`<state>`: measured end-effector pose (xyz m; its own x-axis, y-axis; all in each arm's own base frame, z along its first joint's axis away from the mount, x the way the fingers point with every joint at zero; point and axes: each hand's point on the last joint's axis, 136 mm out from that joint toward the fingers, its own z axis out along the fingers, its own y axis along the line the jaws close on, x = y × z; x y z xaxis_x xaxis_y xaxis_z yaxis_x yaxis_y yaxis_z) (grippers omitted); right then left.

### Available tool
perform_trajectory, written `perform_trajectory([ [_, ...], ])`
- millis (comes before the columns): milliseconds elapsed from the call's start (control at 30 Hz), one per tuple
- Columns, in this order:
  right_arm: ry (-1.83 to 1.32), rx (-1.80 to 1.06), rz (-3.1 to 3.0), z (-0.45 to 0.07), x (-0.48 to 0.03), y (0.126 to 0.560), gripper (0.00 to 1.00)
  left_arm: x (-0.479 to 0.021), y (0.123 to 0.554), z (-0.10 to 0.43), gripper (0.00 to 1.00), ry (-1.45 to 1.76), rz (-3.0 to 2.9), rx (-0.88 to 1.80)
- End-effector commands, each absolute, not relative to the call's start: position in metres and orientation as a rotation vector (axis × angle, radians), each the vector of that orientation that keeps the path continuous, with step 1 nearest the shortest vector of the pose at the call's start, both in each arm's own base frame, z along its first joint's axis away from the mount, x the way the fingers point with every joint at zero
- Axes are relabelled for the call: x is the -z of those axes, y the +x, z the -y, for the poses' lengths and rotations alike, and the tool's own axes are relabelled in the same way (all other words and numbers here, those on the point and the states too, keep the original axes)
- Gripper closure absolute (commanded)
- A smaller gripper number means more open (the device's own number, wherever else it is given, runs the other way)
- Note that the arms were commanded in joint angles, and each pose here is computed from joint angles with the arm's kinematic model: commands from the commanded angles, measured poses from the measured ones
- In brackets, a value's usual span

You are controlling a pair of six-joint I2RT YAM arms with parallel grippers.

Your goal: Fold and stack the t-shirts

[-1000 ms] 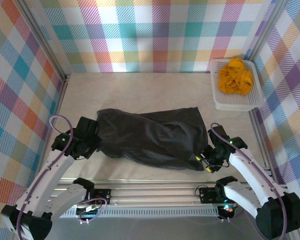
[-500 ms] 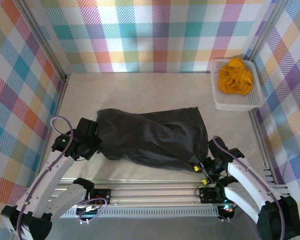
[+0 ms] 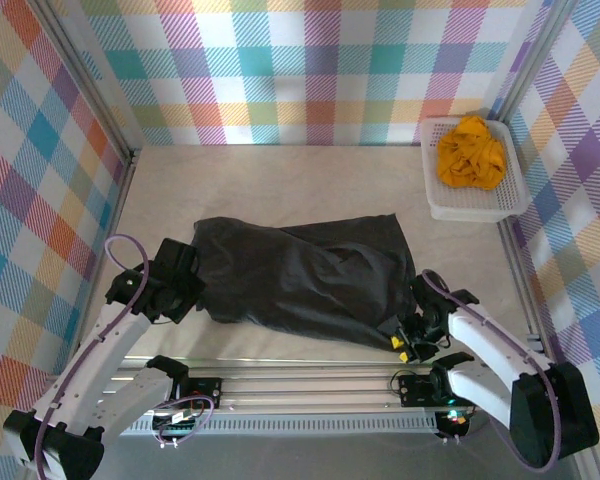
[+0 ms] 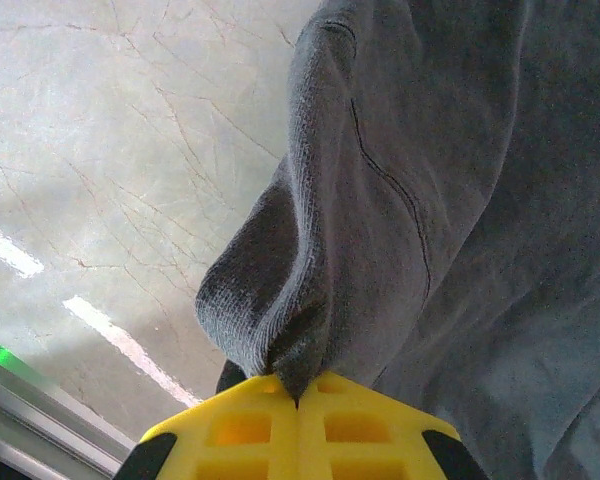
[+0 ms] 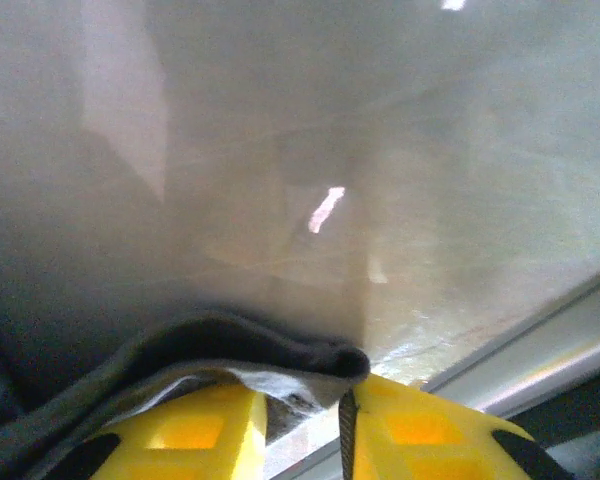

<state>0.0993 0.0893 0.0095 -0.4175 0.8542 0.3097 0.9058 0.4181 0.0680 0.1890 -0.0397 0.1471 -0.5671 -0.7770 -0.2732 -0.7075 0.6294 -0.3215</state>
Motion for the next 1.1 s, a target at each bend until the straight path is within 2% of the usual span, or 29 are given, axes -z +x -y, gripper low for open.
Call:
perform_trajectory([
  [0, -1.636, 0.501, 2.604, -0.093, -0.020, 0.166, 0.85, -0.142, 0.189, 0.040, 1.00, -1.187, -2.464, 0.265],
  [133, -1.620, 0.460, 2.655, -0.093, -0.025, 0.186, 0.93, -0.125, 0.194, 0.054, 1.00, -1.205, -2.501, 0.334],
  [233, -1.589, 0.433, 2.676, -0.098, -0.020, 0.207, 0.99, -0.093, 0.203, 0.072, 1.00, -1.237, -2.569, 0.401],
  [367, -1.540, 0.464, 2.669, -0.107, 0.001, 0.252, 1.00, -0.043, 0.225, 0.079, 1.00, -1.301, -2.654, 0.366],
  [500, -1.399, 0.611, 2.779, -0.119, 0.001, 0.348, 1.00, -0.022, 0.301, 0.082, 1.00, -1.309, -2.673, 0.459],
  [633, -1.336, 0.727, 2.835, -0.125, -0.025, 0.444, 1.00, -0.020, 0.405, 0.077, 1.00, -1.220, -2.730, 0.563],
  [700, -1.372, 0.844, 2.886, -0.122, -0.057, 0.484, 1.00, -0.046, 0.448, 0.062, 1.00, -1.185, -2.658, 0.556],
  [800, -1.342, 0.938, 3.000, -0.115, -0.113, 0.518, 1.00, -0.103, 0.490, 0.048, 1.00, -1.145, -2.502, 0.618],
  [867, -1.304, 0.985, 3.068, -0.112, -0.141, 0.522, 1.00, -0.135, 0.494, 0.046, 1.00, -1.109, -2.450, 0.629],
  [933, -1.281, 0.988, 3.096, -0.110, -0.156, 0.510, 1.00, -0.154, 0.479, 0.049, 1.00, -1.106, -2.427, 0.642],
  [1067, -1.324, 0.913, 3.042, -0.102, -0.150, 0.451, 1.00, -0.142, 0.399, 0.061, 1.00, -1.198, -2.509, 0.624],
])
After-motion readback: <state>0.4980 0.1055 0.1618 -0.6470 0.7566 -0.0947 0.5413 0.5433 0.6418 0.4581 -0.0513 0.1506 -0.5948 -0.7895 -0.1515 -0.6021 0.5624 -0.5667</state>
